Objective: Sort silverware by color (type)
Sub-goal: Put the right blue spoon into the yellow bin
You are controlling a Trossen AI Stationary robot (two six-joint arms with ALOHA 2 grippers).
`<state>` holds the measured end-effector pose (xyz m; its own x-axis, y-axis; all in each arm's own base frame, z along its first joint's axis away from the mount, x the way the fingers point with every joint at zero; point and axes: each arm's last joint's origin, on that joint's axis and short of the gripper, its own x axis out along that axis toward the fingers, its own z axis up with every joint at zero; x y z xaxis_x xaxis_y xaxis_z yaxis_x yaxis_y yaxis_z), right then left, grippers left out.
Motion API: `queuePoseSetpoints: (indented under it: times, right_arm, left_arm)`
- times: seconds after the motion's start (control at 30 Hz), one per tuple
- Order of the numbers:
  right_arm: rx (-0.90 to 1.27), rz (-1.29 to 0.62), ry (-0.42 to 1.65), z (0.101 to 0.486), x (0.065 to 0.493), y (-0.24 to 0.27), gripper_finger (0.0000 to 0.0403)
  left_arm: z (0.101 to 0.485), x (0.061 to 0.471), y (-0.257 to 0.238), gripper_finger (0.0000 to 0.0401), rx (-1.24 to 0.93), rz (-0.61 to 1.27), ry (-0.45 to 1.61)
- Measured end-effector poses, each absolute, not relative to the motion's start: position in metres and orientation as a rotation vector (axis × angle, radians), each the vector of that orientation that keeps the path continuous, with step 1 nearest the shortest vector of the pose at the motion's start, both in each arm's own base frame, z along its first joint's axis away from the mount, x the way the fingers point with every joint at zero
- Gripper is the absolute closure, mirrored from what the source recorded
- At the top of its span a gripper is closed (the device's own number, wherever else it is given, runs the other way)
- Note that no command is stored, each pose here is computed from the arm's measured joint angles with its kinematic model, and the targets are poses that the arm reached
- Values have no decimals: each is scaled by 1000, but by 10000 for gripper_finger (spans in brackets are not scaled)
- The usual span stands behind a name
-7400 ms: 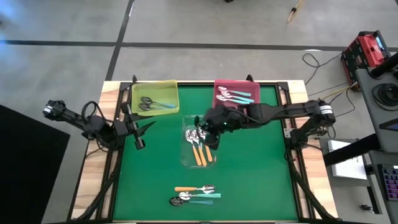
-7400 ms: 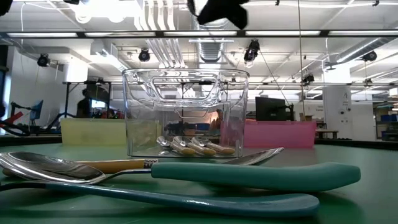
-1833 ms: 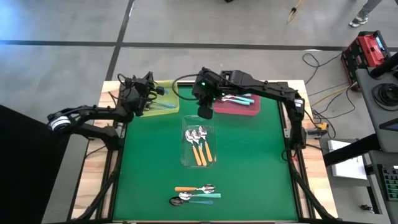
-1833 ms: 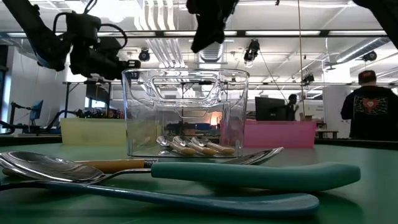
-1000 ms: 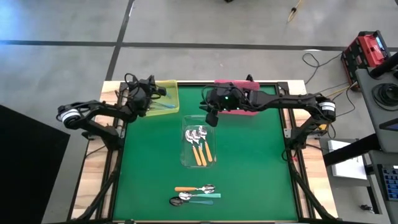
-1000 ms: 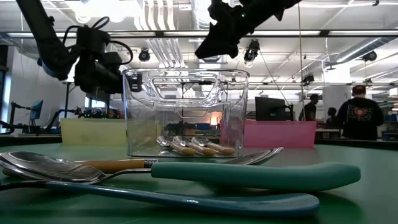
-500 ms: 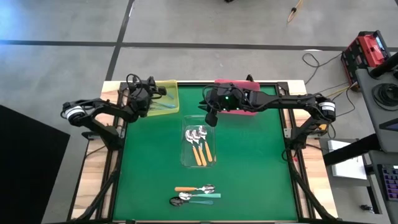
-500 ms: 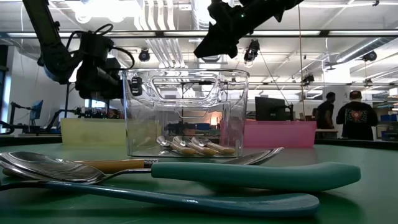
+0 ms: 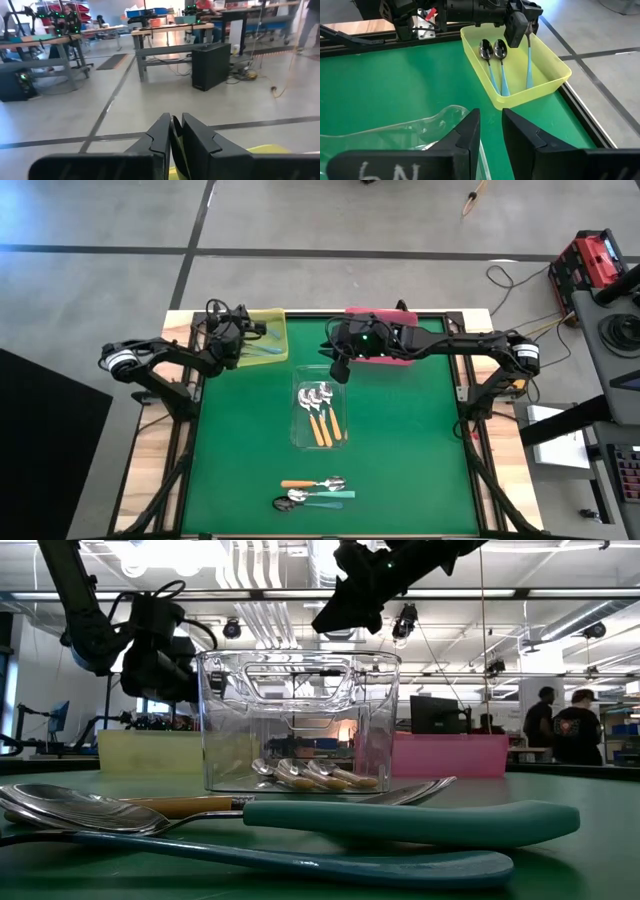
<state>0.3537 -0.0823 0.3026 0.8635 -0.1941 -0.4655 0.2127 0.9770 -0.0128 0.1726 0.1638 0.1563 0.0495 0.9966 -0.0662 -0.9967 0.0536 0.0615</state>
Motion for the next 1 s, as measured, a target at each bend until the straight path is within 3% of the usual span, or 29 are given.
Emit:
queuePoseSetpoints:
  times: [1.0]
  right_arm:
    - [50,-216,483,302,354,-82,319]
  left_arm:
    - [148,171,163,347,21,1517,217]
